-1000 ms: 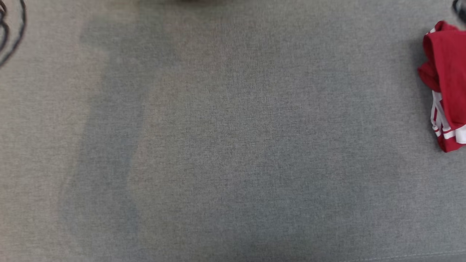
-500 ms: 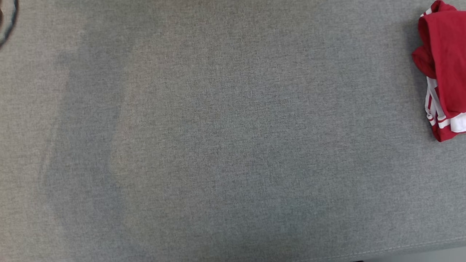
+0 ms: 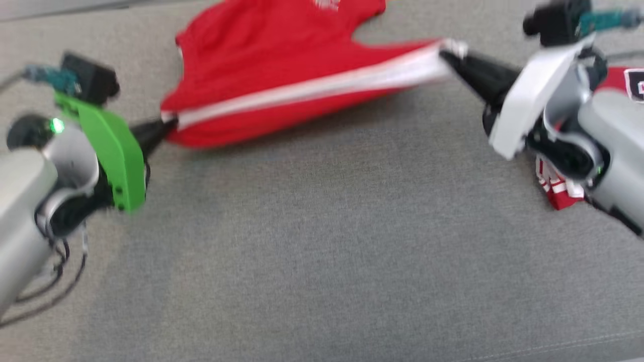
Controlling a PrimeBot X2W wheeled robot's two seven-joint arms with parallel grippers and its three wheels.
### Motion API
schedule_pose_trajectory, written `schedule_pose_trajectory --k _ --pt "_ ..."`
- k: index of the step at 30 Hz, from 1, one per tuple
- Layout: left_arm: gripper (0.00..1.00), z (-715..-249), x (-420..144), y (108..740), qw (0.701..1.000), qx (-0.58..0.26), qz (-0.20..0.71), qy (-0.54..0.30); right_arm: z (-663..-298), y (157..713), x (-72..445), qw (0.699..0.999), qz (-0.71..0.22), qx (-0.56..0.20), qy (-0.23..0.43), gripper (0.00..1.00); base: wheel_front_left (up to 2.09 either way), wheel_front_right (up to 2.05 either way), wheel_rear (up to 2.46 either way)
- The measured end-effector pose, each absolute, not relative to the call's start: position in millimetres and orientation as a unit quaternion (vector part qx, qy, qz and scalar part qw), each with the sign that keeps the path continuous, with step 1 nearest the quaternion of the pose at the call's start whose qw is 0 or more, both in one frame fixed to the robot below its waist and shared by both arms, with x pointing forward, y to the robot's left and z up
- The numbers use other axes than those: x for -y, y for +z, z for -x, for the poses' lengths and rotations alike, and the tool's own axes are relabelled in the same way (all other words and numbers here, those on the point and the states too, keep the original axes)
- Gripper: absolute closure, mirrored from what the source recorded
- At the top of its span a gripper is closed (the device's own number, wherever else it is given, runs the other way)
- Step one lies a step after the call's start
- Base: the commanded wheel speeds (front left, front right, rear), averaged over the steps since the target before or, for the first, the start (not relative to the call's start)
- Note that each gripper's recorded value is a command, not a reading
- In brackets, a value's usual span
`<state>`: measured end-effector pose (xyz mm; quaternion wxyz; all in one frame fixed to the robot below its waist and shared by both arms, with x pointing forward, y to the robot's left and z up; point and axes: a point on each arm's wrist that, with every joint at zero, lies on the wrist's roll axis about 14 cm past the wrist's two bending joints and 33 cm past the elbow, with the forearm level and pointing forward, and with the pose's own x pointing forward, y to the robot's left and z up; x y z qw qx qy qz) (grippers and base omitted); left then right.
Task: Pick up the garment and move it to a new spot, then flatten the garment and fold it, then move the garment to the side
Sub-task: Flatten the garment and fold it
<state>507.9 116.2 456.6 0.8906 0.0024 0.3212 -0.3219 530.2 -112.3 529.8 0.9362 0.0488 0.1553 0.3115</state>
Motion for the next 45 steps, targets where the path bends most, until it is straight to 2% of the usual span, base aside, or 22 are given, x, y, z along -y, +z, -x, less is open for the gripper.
schedule_pose_trajectory --k 5,13,16,19,24,28,31,39,45 --pt "1.00 -439 -119 457 0.854 -0.389 0.022 -0.344 -465 500 130 0.916 -0.058 -0.251 0.306 1.00 0.00 0.00 0.00" --pt "1.00 -328 -114 457 0.777 -0.494 0.058 -0.387 -366 469 148 0.864 -0.084 -0.389 0.309 1.00 0.00 0.00 0.00" --pt "1.00 -294 -107 460 0.747 -0.524 0.077 -0.402 -342 465 163 0.851 -0.068 -0.425 0.303 1.00 0.00 0.00 0.00" --pt "1.00 -280 -105 467 0.738 -0.533 0.080 -0.407 -332 470 167 0.846 -0.062 -0.434 0.305 1.00 0.00 0.00 0.00" --pt "1.00 -280 -102 472 0.729 -0.542 0.096 -0.407 -344 482 166 0.849 -0.063 -0.423 0.310 1.00 0.00 0.00 0.00" --pt "1.00 -308 -100 489 0.730 -0.537 0.121 -0.406 -379 507 163 0.861 -0.056 -0.396 0.315 1.00 0.00 0.00 0.00" --pt "1.00 -329 -98 498 0.719 -0.544 0.159 -0.402 -411 523 164 0.866 -0.041 -0.387 0.313 1.00 0.00 0.00 0.00" --pt "1.00 -382 -108 497 0.706 -0.556 0.220 -0.380 -491 517 150 0.843 -0.041 -0.439 0.308 1.00 0.00 0.00 0.00" --pt "1.00 -409 -120 479 0.702 -0.567 0.262 -0.342 -544 494 118 0.821 -0.035 -0.476 0.312 1.00 0.00 0.00 0.00"
